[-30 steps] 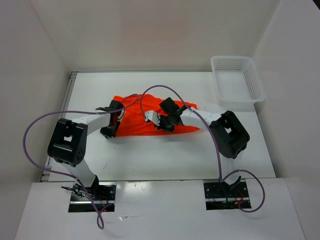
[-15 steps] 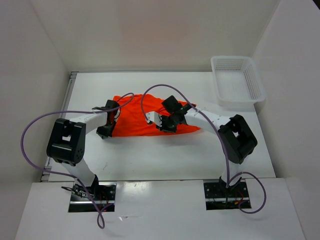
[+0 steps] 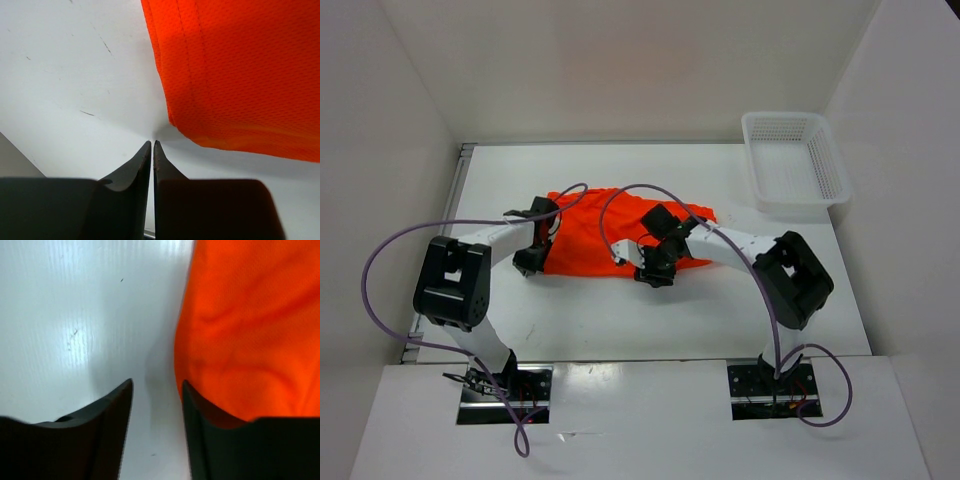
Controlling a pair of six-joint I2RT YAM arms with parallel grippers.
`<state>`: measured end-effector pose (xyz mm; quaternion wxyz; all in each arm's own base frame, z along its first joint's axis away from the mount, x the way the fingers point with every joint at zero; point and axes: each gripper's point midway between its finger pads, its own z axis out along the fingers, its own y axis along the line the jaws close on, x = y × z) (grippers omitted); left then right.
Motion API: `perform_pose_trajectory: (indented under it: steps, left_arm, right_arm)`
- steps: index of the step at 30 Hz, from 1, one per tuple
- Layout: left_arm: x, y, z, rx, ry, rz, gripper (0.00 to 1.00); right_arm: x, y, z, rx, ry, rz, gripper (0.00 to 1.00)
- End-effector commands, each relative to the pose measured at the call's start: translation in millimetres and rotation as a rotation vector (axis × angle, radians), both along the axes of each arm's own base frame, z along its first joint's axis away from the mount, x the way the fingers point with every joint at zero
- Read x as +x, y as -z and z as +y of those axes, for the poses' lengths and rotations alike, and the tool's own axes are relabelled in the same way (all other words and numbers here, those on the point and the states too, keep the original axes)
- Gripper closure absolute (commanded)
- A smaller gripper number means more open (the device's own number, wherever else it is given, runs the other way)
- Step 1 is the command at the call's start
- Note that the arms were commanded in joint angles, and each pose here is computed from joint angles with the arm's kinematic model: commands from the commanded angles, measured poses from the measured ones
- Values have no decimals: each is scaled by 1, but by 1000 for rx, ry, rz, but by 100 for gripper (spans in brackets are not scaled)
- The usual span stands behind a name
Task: Fold and stack the shorts
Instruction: Fold the shorts
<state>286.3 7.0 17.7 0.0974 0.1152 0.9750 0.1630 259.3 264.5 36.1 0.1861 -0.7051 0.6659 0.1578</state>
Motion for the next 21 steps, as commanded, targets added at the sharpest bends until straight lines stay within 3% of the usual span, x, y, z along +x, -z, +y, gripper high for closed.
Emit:
perform_pose_trajectory:
  steps: [1, 3, 5, 7, 11, 17, 21]
  left_arm:
    - [26, -24, -1, -63, -30, -50, 87]
    - [44, -38, -6, -137, -44, -84, 83]
    - [76, -63, -14, -266, -52, -158, 79]
    - [91, -70, -19, -339, -51, -174, 63]
    - [117, -48, -36, -487, -45, -120, 50]
    - [164, -36, -39, -605, -42, -144, 43]
    - [172, -25, -37, -561, -41, -156, 40]
  right_arm:
    - [38, -69, 24, 180, 152, -118, 44]
    - [69, -123, 33, 352, 346, -85, 40]
    - [108, -155, 8, 478, 531, -43, 33]
    - [147, -172, -17, 572, 726, -42, 30]
    - [199, -142, -58, 473, 953, -235, 30]
    - [239, -109, -112, 433, 1138, -253, 29]
    - [237, -83, -127, 367, 1149, -243, 29]
